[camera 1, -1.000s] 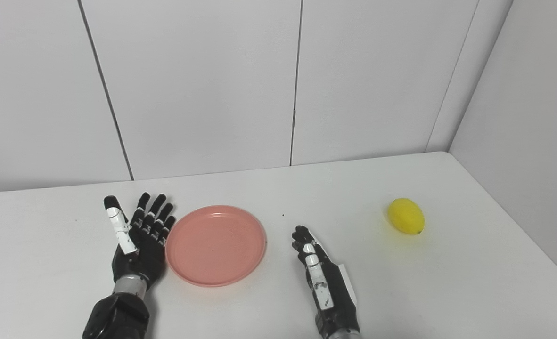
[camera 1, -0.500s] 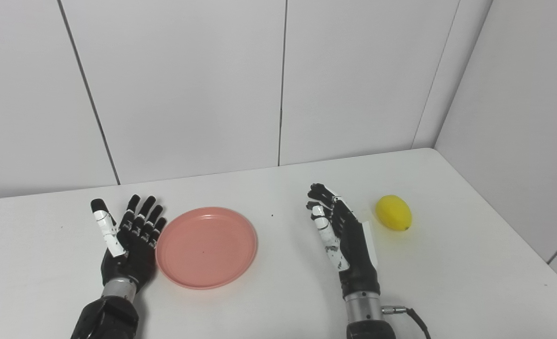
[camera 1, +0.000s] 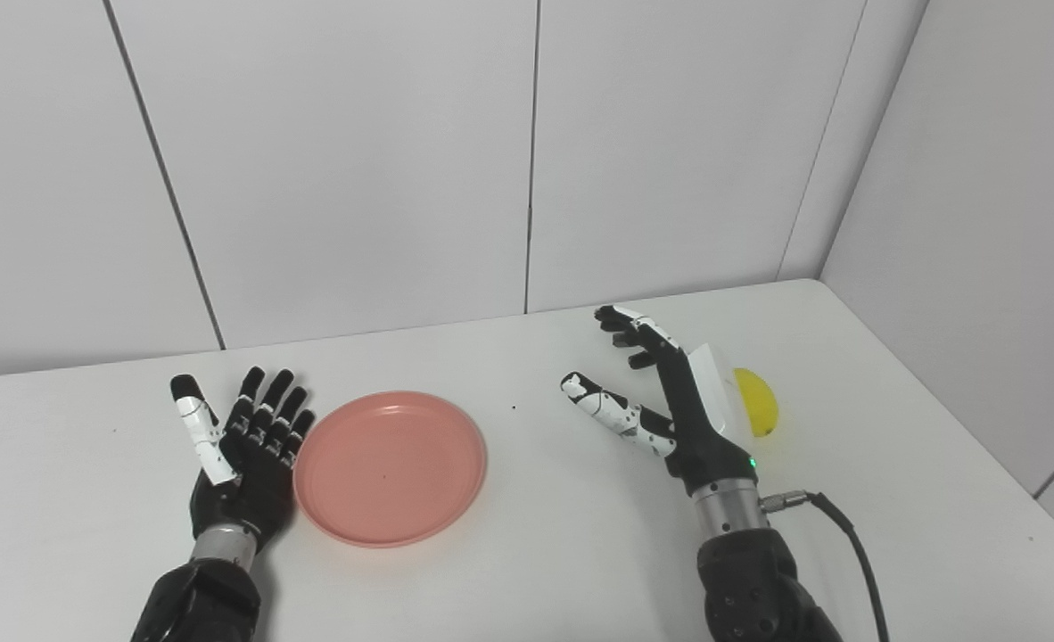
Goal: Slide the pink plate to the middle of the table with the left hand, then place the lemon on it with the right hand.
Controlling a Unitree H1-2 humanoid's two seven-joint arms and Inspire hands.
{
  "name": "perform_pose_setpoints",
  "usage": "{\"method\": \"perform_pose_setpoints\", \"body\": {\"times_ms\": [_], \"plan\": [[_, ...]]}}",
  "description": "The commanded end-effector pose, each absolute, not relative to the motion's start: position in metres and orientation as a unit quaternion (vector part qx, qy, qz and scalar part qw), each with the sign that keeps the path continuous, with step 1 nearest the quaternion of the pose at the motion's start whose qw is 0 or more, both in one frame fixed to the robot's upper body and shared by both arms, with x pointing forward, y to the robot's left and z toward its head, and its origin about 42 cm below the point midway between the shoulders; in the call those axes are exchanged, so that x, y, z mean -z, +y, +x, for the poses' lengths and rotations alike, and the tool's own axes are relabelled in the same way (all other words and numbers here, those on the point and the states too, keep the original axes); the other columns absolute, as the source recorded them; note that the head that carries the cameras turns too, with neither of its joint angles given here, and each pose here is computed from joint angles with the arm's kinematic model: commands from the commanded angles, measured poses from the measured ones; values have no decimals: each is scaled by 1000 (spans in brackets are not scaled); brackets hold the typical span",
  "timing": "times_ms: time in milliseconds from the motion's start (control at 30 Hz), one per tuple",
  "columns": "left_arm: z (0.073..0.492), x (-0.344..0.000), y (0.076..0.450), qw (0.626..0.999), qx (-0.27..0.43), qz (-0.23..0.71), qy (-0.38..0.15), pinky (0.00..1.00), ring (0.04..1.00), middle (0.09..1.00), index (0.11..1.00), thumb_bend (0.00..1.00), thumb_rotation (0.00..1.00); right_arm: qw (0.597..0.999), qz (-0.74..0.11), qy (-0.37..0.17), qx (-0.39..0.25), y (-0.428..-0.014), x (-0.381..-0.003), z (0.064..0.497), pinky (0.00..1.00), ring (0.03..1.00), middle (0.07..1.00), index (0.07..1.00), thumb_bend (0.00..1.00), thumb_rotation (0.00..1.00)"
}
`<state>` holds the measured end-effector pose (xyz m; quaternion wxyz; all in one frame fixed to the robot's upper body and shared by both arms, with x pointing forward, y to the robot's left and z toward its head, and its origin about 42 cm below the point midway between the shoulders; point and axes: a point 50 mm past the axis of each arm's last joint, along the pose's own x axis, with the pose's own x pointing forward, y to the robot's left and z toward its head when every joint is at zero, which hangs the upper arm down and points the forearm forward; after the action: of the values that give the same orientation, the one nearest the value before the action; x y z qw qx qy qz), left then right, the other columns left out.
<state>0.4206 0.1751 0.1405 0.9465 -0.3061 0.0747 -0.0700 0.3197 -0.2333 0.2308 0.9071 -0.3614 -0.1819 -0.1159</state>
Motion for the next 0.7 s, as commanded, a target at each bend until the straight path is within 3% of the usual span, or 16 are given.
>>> {"method": "perform_pose_setpoints", "body": {"times_ms": [0, 467, 667], "plan": [[405, -101, 178, 937, 46, -306, 162, 1000, 964, 946, 1000, 883, 1000, 883, -396, -215, 134, -244, -251, 331, 628, 722, 766, 737, 799, 857], [404, -103, 176, 938, 45, -303, 163, 1000, 951, 937, 991, 885, 1000, 799, -553, -168, 168, -312, -251, 355, 668, 713, 747, 753, 813, 829], [403, -104, 175, 939, 51, -300, 162, 1000, 956, 940, 999, 893, 1000, 761, -600, -161, 184, -332, -246, 361, 662, 703, 730, 720, 814, 806]]}}
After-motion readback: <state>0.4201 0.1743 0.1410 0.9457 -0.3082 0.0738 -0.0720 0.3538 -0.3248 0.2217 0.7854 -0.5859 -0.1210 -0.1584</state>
